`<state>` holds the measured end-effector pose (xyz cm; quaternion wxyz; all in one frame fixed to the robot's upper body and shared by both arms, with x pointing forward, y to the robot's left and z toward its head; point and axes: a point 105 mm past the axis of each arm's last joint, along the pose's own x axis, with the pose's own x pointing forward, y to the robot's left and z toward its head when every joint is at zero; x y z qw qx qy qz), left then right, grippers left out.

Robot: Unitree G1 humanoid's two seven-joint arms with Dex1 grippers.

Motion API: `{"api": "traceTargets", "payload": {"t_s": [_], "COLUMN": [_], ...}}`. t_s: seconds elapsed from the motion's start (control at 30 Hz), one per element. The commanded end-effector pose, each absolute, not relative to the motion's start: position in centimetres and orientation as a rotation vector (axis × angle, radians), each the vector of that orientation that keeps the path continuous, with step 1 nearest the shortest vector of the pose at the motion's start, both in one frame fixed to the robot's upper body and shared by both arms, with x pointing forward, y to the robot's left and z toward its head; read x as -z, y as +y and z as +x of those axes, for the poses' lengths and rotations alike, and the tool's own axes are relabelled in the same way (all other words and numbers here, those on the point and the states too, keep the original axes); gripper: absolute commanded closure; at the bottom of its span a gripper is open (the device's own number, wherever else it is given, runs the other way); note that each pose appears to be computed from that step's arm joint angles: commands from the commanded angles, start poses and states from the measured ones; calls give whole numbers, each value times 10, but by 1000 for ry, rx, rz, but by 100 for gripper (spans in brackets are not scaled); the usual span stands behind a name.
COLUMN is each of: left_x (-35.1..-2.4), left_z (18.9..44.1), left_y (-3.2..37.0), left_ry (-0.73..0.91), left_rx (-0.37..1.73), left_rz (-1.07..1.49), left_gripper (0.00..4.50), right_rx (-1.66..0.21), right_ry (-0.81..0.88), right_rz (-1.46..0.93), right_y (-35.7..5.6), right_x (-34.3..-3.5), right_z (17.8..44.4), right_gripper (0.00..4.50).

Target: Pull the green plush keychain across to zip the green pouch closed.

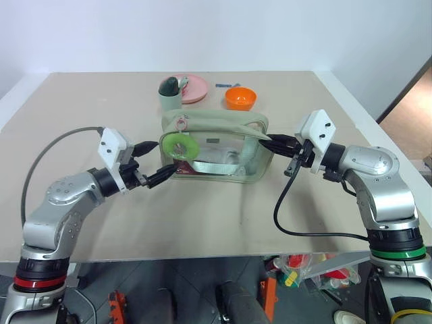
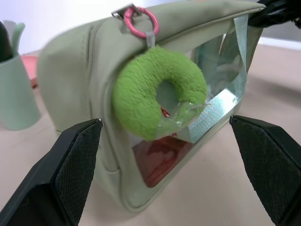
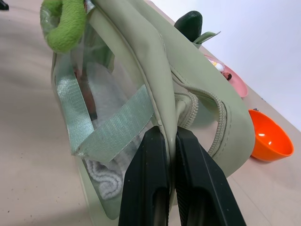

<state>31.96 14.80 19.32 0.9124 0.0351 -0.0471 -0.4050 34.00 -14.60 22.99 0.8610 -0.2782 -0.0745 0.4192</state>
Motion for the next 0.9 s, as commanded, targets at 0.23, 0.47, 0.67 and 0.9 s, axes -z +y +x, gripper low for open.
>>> {"api": "traceTargets", "payload": {"t_s": [0.23,0.47,0.67,0.9], "left_x": [-200,-202,-205,-203], "left_z": [318,310,316,326], "left_y": [137,128,130,128], "left_ry": [-139,-131,-162,-172], "left_rx": [865,907,866,842], "left_rz": [-43,-54,-117,-174], "left_gripper": [0,0,0,94], "right_rx": [-883,-888,-892,-893], "right_ry": [-200,-187,-183,-181], "right_rz": [-615,-623,-636,-647], "right_y": [-142,-143,-143,-144], "right_x": [-236,-233,-230,-229], "right_z": [337,336,337,338], "right_gripper": [444,444,444,450]}}
